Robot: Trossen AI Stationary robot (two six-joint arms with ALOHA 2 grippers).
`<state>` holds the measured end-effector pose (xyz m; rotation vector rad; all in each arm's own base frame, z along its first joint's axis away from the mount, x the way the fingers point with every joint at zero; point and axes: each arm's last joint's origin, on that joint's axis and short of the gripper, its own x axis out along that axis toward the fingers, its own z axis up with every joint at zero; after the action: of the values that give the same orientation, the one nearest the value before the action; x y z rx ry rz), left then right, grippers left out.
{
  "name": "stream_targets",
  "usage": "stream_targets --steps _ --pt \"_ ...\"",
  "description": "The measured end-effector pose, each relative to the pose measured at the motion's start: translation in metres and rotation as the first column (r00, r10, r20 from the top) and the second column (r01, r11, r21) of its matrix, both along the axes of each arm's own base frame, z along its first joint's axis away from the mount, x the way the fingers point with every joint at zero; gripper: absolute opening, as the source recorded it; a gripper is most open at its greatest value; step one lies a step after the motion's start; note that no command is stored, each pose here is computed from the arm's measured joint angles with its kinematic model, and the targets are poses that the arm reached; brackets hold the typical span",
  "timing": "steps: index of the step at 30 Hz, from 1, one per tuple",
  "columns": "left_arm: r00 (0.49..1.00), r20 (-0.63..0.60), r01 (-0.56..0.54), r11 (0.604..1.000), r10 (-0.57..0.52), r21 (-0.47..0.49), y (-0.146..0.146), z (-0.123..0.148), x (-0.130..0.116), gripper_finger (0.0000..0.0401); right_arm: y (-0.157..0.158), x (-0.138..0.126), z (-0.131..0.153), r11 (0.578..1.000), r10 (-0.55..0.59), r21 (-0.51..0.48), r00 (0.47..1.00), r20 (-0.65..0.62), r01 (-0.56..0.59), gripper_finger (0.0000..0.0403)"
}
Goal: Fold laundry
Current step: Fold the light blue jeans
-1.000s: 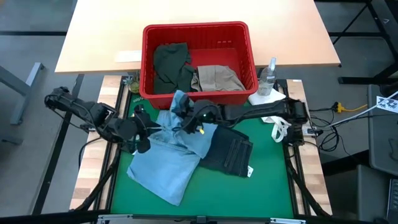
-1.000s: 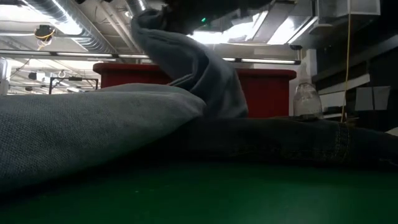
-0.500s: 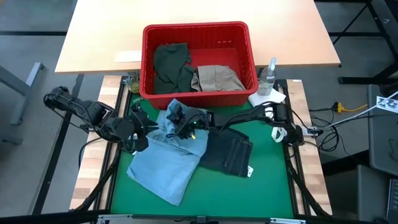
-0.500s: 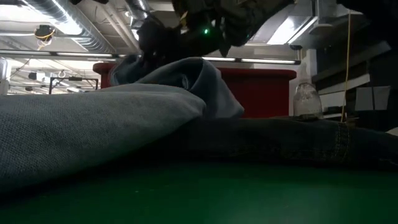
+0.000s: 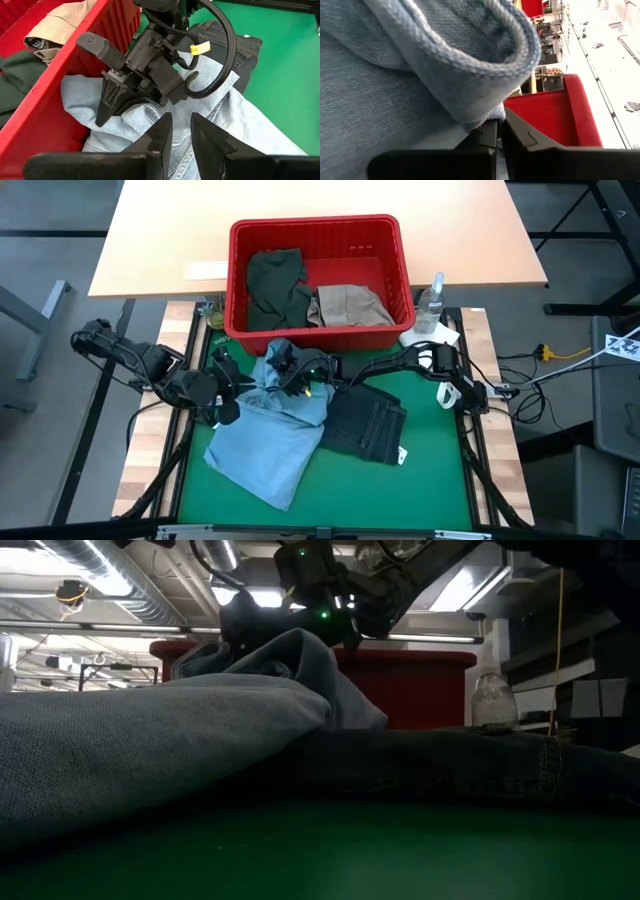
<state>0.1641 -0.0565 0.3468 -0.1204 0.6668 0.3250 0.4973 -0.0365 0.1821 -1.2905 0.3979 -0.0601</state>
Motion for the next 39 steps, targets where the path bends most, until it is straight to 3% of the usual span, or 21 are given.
stream_targets --steps 11,21,26,34,39 --pt "1.000 -0.005 0.001 1.000 -0.001 0.001 -0.001 -0.001 0.001 0.0066 0.000 0.001 0.001 1.000 -0.001 0.010 1.000 -0.015 0.001 0.0021" --pt "0.999 -0.051 0.002 1.000 -0.002 0.010 -0.006 -0.009 0.012 0.0066 -0.001 0.009 0.022 0.999 -0.046 -0.002 0.999 0.023 0.046 0.0157" --pt "0.994 -0.111 0.004 0.999 0.000 0.037 -0.012 -0.020 0.026 0.0066 -0.002 0.011 0.031 0.999 -0.053 -0.004 0.997 0.050 0.054 0.0196" --pt "0.977 -0.213 0.001 0.996 0.018 0.090 -0.022 -0.044 0.051 0.0066 -0.001 0.011 0.031 0.999 -0.052 -0.004 0.998 0.022 0.052 0.0202" --pt "0.968 -0.223 -0.084 0.987 0.114 0.139 -0.023 -0.064 0.075 0.0066 -0.001 0.011 0.031 0.999 -0.050 -0.006 0.998 0.023 0.050 0.0202"
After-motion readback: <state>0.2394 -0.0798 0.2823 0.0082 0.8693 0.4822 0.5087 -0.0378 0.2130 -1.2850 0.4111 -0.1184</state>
